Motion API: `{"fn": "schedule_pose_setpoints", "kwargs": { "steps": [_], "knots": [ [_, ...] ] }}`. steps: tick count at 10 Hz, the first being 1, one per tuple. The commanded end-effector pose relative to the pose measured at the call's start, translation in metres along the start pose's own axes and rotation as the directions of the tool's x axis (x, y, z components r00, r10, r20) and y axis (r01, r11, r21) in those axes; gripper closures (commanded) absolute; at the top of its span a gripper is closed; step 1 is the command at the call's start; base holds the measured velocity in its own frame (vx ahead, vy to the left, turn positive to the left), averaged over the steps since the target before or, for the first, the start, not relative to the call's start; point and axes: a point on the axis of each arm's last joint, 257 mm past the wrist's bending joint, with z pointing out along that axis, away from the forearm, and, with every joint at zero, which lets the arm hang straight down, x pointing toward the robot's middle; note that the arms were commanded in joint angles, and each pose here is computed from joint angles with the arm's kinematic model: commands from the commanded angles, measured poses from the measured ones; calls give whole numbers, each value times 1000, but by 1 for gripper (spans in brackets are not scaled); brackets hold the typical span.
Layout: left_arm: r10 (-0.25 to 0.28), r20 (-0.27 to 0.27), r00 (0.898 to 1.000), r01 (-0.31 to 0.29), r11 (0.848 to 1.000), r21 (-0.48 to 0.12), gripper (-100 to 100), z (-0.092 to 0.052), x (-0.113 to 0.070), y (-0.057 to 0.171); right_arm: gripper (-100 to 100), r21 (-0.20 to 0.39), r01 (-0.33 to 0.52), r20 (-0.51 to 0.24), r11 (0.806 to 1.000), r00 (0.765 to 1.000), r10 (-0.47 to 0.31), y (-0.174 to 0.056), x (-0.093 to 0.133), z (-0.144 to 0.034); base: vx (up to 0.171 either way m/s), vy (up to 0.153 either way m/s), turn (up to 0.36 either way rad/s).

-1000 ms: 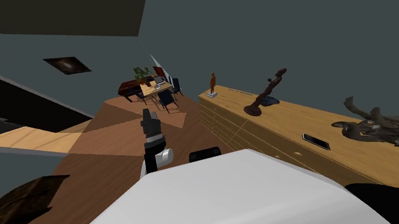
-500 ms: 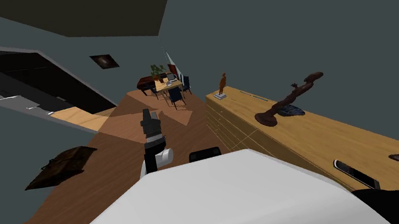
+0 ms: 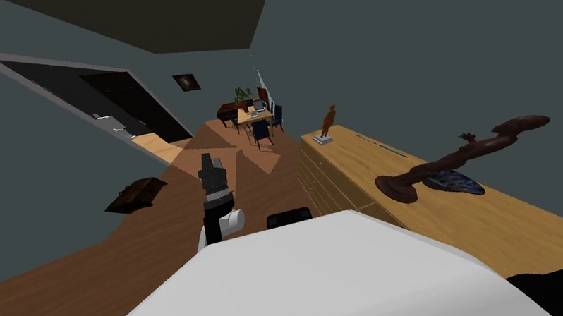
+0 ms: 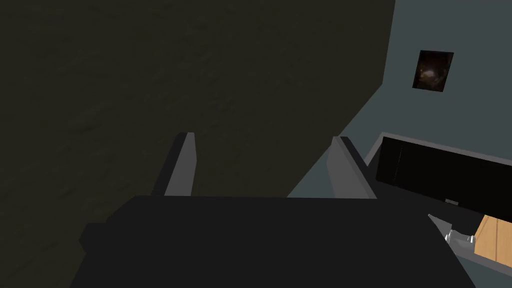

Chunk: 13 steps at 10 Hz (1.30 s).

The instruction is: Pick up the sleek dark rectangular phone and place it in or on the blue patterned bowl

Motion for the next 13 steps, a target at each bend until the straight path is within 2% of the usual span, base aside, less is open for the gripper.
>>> {"fn": "schedule_pose_setpoints", "kwargs": {
  "steps": [1,5,8,9,10,11,13],
  "knots": [
    [0,0,1000,0,1000,0,0,0,0,0,-100,9,51,-62,999,997,-50,-12,18,-11,12,-176,409],
    [0,0,1000,0,1000,0,0,0,0,0,-100,-11,161,-178,987,971,-160,-35,45,-26,-12,-213,405],
    [0,0,1000,0,1000,0,0,0,0,0,-100,-73,225,-219,972,947,-236,-33,54,-22,-46,-194,297],
    [0,0,1000,0,1000,0,0,0,0,0,-100,-57,213,-214,975,952,-221,-35,52,-22,-26,-76,54],
    [0,0,1000,0,1000,0,0,0,0,0,0,-60,216,-214,975,951,-224,-35,52,-22,-4,-18,-3],
    [0,0,1000,0,1000,0,0,0,0,0,-100,-59,214,-210,975,952,-222,-36,54,-14,-10,-1,17],
    [0,0,1000,0,1000,0,0,0,0,0,-100,-59,212,-206,975,954,-220,-36,56,-3,-17,14,18]
  ]
}}
